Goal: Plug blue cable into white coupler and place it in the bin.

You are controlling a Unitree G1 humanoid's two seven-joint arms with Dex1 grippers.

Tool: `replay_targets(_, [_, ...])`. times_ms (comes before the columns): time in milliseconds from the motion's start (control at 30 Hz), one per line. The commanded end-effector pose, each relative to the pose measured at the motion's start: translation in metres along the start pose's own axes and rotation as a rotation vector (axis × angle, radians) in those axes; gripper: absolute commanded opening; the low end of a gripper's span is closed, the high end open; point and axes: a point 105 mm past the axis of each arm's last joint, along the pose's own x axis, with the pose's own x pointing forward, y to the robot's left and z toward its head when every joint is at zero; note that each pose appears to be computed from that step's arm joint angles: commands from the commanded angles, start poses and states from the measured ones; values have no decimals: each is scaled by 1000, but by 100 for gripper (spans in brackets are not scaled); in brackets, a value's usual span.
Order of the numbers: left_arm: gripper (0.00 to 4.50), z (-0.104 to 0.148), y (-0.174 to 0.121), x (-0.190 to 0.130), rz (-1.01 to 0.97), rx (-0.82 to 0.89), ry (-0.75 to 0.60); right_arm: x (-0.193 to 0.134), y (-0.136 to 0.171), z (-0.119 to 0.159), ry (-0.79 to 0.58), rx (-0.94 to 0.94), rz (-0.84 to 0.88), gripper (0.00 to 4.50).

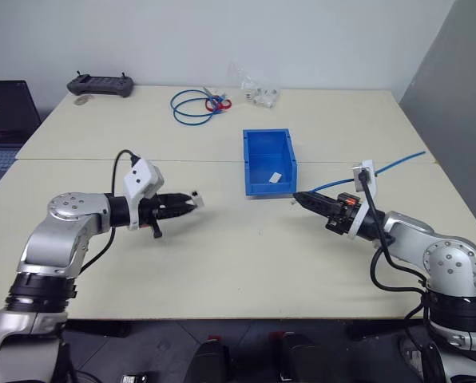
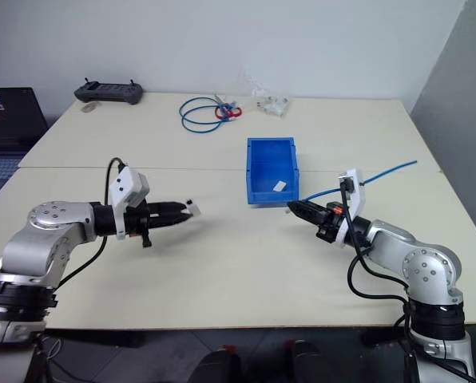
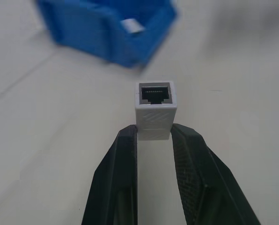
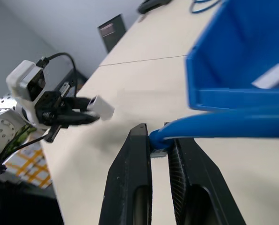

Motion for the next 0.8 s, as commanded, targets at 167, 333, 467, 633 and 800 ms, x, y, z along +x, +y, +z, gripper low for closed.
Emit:
replay_targets(167, [75,-10,-16,76,-208,183,-49,11,-4,21,-25,-84,29,21])
replay_targets(333, [75,-24,-13,97,-253,212,-48,7,-5,20,-32,-91,16,21])
replay_targets(467, [75,-32,-23,96,-328,213,-52,1,-4,12,-34,-81,-3,21])
replay_targets(633, [75,-40,-24,96,-340,201,-33,-1,-3,8,-47,-71,-21,21])
replay_targets(800, [209,-41,-21,102,-333,178,-26,-1,-3,9,-61,-64,-28,21])
